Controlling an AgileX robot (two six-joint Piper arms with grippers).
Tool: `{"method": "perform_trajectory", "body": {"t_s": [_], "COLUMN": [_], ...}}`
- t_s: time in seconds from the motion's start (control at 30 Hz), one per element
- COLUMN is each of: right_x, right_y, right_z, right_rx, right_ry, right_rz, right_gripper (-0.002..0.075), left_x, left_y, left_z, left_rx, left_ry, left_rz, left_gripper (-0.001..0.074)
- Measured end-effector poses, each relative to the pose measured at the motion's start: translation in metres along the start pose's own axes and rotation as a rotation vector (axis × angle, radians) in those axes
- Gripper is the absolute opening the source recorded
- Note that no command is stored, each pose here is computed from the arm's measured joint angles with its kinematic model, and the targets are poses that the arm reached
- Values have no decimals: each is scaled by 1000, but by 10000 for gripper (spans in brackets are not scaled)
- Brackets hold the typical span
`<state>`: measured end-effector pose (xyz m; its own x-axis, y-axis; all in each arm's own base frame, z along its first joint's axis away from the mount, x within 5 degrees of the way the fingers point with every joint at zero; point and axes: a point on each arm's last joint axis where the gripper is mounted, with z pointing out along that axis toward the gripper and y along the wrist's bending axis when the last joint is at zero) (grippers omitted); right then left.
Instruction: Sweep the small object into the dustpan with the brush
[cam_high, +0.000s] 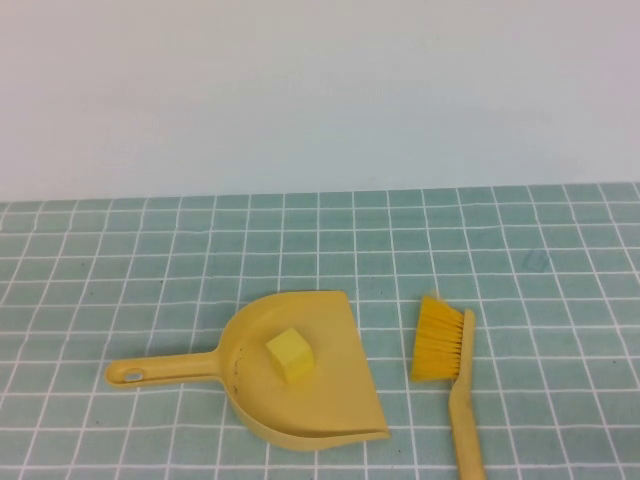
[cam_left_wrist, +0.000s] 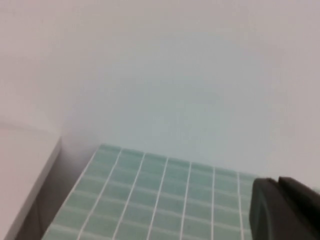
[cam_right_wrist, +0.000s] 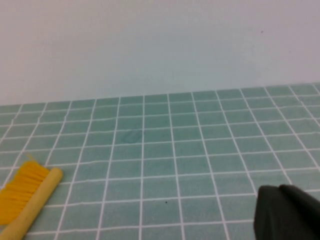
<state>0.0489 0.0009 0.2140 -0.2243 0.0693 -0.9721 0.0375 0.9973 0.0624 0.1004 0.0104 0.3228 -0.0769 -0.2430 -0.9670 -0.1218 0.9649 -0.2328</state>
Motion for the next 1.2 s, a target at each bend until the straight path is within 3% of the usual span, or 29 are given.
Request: {"method": "perform_trajectory", "body": {"t_s": [0.17, 0.43, 0.47, 0.7, 1.2], "right_x": [19, 40, 41, 43, 45], "right_y": [-1, -3, -3, -1, -1], "right_z": [6, 13, 13, 13, 12], "right_rx": [2, 5, 1, -31, -35], "right_ry": [29, 73, 76, 94, 123], "right_rz": [-33, -71, -73, -87, -95], "right_gripper": [-1, -1, -1, -1, -1], "left_x": [56, 130, 135, 151, 151], "left_y": [14, 32, 32, 33, 33], "left_z": [-12, -27, -29, -33, -32], "left_rx": [-3, -5, -6, -8, -10], "left_ry": [-36, -70, -1, 149, 153], "left_rz": [-34, 26, 36, 36, 41], "left_gripper": [0, 0, 0, 0, 0]}}
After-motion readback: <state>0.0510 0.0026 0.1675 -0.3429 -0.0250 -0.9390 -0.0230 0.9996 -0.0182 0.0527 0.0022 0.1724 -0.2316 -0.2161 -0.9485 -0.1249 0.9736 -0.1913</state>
